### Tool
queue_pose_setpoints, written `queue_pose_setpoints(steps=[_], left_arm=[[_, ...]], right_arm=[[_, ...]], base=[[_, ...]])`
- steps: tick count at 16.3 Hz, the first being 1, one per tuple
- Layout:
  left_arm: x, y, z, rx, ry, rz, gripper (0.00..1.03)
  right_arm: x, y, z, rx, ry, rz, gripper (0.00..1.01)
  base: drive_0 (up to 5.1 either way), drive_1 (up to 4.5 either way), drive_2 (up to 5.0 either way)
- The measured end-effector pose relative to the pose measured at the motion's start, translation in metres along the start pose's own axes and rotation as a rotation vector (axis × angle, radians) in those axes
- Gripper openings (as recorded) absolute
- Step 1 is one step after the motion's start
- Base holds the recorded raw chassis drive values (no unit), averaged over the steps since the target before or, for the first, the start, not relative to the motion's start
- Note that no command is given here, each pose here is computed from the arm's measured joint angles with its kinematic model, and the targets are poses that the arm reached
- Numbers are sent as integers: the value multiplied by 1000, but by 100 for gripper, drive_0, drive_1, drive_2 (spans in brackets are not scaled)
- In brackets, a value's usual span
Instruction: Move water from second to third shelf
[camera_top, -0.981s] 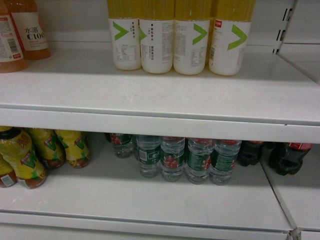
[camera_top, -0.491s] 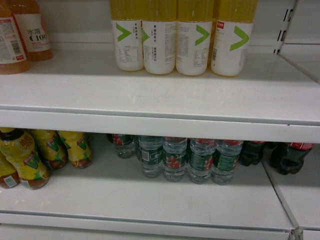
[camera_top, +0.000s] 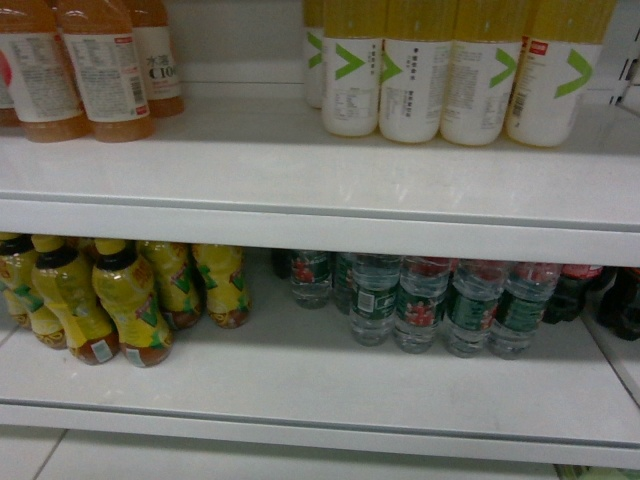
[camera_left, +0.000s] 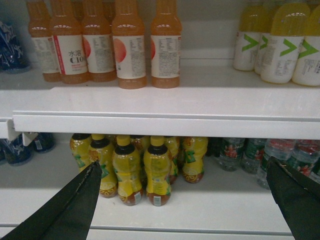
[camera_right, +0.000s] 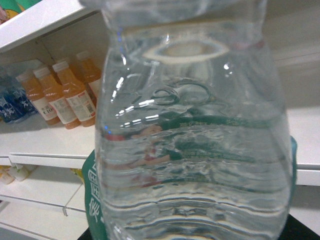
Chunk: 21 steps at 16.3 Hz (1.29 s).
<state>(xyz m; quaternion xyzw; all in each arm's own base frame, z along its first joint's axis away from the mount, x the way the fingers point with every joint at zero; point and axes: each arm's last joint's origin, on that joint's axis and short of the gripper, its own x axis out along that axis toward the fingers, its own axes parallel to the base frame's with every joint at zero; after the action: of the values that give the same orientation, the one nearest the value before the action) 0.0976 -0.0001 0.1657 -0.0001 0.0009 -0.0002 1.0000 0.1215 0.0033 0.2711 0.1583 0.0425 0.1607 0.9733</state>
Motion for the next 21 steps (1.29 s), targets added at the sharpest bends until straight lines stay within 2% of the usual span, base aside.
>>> queue_pose_setpoints(steps=[21], left_arm=[[0,0,0,0,-1,0,98]], right_arm=[[-1,0,0,-2,-4,4,42]], base=[[-497,248,248]])
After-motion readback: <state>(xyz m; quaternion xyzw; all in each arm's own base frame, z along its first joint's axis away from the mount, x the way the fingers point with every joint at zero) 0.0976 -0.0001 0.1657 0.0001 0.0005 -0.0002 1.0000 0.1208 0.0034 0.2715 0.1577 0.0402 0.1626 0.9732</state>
